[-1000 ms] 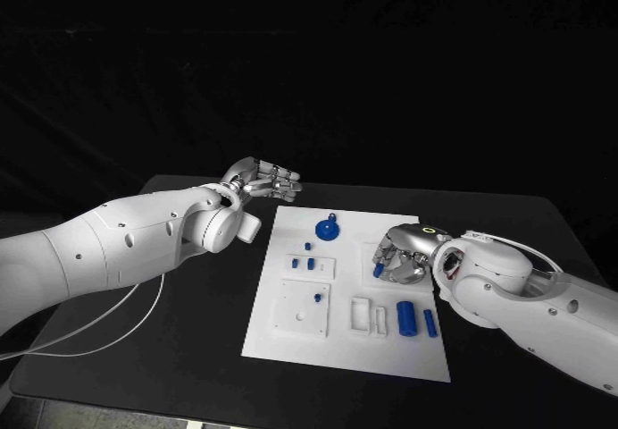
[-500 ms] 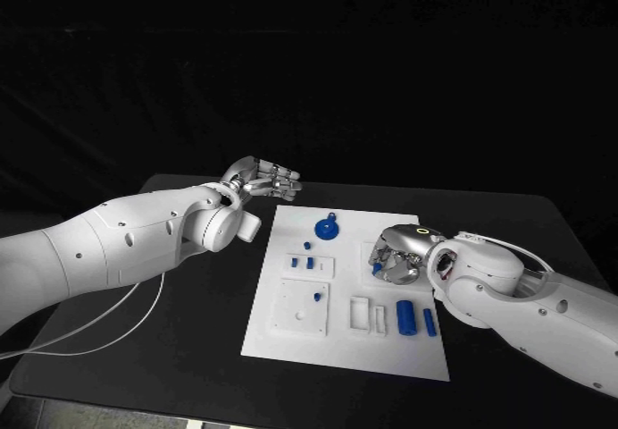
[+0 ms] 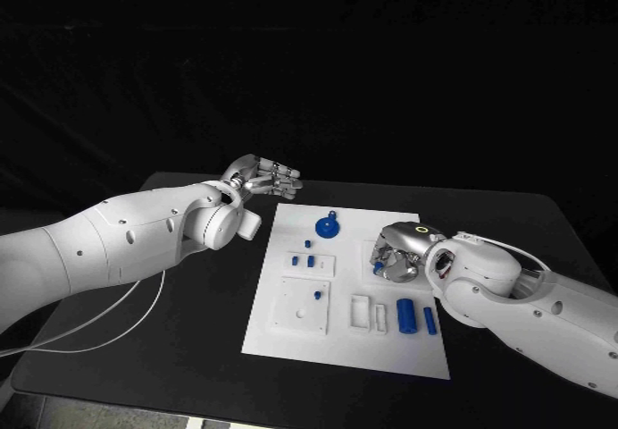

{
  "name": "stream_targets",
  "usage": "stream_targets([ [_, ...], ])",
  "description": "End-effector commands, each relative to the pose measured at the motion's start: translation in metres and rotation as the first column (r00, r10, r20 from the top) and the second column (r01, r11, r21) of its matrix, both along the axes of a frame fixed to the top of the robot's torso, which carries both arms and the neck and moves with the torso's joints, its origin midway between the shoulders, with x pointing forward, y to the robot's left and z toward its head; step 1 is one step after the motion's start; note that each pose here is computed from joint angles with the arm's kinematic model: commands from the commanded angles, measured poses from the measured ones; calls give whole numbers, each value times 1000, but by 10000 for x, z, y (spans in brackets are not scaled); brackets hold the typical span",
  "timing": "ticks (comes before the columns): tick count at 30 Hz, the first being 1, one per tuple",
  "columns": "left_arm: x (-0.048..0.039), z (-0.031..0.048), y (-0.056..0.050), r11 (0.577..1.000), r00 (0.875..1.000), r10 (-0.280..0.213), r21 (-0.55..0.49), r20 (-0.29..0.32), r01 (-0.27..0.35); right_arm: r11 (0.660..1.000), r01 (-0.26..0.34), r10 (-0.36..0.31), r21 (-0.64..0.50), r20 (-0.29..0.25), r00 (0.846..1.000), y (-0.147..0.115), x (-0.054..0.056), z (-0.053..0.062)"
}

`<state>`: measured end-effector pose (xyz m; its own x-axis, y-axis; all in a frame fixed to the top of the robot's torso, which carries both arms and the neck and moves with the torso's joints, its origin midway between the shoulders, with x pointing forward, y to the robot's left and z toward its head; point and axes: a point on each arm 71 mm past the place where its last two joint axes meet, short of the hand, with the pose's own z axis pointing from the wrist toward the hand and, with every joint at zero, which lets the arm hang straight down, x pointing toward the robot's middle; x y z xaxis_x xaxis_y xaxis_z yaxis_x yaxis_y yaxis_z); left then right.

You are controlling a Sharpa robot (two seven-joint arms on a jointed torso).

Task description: Assemble the parts on the task board

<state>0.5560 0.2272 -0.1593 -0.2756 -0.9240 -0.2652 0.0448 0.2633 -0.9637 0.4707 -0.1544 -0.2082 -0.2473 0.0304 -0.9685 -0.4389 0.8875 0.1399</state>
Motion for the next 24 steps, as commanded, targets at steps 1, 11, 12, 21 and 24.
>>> stream_targets([
  [1,3,9,-16,1000,1000,-5,-7,1,5,1000,2,-1,-11,40,999,12,-7,4],
  [11,19,7,11,1000,1000,3,-4,2,-3,998,4,-9,61,72,997,19,-37,117],
  [12,21,7,14,1000,1000,4,-4,3,-4,997,4,-10,71,75,997,20,-37,140],
  [21,41,5,43,1000,1000,13,-1,5,-13,986,-23,4,164,119,993,120,-101,377],
  [24,49,3,37,1000,1000,13,-1,5,-13,981,-53,30,187,122,992,229,-150,426],
])
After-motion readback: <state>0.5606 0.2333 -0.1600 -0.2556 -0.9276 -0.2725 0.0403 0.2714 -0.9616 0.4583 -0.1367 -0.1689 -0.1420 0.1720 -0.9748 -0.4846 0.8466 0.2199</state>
